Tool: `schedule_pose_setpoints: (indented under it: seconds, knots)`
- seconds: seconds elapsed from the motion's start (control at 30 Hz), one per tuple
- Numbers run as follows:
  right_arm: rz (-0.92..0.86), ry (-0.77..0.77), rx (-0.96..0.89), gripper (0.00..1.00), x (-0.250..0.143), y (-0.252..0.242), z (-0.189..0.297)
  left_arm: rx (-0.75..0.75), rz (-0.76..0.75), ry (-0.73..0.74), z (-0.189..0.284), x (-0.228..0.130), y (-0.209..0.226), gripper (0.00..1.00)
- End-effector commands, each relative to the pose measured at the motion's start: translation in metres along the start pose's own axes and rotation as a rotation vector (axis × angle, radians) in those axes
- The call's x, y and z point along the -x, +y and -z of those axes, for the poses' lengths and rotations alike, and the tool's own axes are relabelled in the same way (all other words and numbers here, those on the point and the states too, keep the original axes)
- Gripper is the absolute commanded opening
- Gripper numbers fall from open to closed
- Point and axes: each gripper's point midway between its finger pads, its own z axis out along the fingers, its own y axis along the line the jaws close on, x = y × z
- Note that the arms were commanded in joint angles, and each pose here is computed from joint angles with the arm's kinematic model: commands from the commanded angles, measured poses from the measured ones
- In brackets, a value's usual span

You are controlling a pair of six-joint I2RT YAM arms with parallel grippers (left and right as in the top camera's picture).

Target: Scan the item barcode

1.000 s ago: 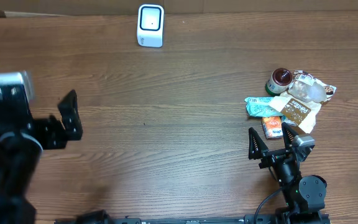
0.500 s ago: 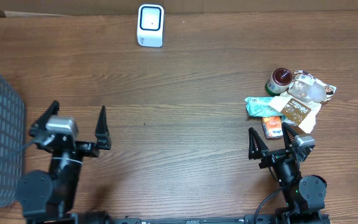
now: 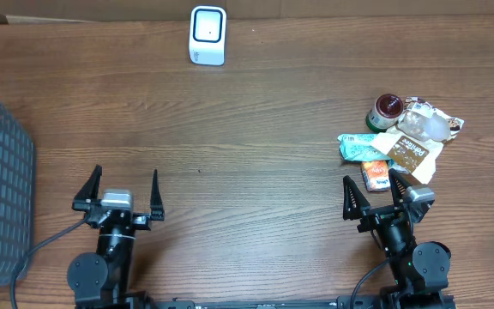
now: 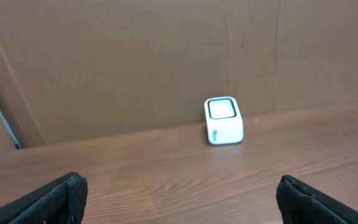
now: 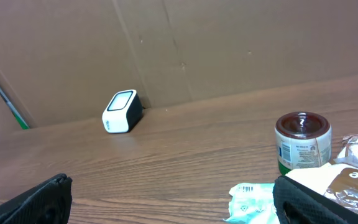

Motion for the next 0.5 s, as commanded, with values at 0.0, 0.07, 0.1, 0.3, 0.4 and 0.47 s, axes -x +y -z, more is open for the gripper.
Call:
schedule_pose_setpoints:
  seconds: [0.0, 0.07, 0.1, 0.3, 0.4, 0.47]
  knots:
    - [0.005, -0.008, -0.004, 1.0, -0.001, -0.001, 0.0, 0.009, -0.104, 0.002, 0.001, -0.014, -0.001, 1.0]
    - [0.005, -0.008, -0.004, 1.0, -0.001, -0.001, 0.0, 0.006, -0.124, 0.013, 0.0, -0.025, -0.002, 1.0]
    - [0.005, -0.008, -0.004, 1.0, -0.001, -0.001, 0.0, 0.006, -0.133, 0.017, 0.0, -0.028, -0.003, 1.0]
    - [0.005, -0.008, -0.004, 1.0, -0.001, -0.001, 0.0, 0.0, -0.21, 0.041, 0.0, -0.046, -0.005, 1.0]
    - [0.005, -0.008, -0.004, 1.0, -0.001, -0.001, 0.0, -0.012, -0.204, 0.088, 0.0, -0.063, -0.007, 1.0]
    - [0.005, -0.008, -0.004, 1.0, -0.001, -0.001, 0.0, -0.017, -0.194, 0.092, 0.0, -0.065, -0.008, 1.0]
